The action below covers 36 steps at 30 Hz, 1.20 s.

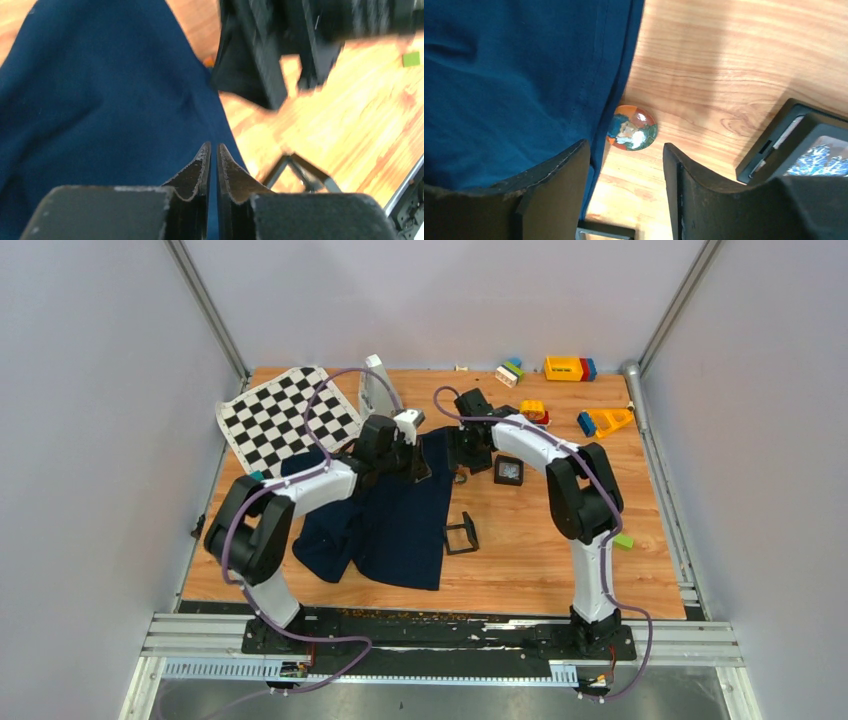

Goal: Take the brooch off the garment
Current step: Pick up the brooch from the center of the board.

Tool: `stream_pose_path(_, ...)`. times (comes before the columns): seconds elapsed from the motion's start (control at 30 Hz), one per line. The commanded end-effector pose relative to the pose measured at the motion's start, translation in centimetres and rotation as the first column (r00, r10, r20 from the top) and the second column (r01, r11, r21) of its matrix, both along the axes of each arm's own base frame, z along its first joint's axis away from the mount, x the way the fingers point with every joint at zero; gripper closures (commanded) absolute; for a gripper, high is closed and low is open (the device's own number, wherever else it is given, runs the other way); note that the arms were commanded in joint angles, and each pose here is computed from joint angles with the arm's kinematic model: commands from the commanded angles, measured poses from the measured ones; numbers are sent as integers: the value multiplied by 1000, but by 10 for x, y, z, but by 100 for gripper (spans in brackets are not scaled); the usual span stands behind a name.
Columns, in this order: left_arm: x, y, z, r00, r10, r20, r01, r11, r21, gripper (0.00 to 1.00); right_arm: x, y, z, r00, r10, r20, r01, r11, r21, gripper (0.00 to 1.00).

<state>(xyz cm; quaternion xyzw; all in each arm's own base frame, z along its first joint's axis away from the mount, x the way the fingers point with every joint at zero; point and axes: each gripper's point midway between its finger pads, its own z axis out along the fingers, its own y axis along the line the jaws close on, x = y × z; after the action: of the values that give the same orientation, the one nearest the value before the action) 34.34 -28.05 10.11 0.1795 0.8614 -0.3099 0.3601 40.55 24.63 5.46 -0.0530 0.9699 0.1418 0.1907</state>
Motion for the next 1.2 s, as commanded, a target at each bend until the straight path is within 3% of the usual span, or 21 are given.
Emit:
stream_pose_path(0.0,21,-27,1,996,-60,-63,58,998,-33,87,9,-13,-3,998,-6,67,17,986,-165,45)
stream_pose_path(0.17,42,-42,-30,985,-77,-152,75,997,-20,89,7,-15,-9,997,28,71,-15,984,-179,47)
stream_pose_path(0.37,54,-41,-57,958,-82,-274,50,991,-124,88,2,-12,-16,995,57,87,-43,988,-150,44)
stream_pose_path(0.47,61,-38,-66,959,-76,-271,34,987,-157,88,4,-13,-15,994,50,95,-36,988,-148,44)
stream_pose_path(0.73,61,-5,-93,946,49,-320,-70,996,-53,88,7,-5,-20,994,70,86,-59,990,-124,39)
stream_pose_path(0.97,59,-7,-94,943,42,-330,-71,995,-76,89,7,-3,-26,995,67,69,-58,990,-126,38)
stream_pose_path(1.17,61,-4,-92,947,52,-316,-77,995,-65,89,9,-7,-31,997,52,62,-38,977,-209,38)
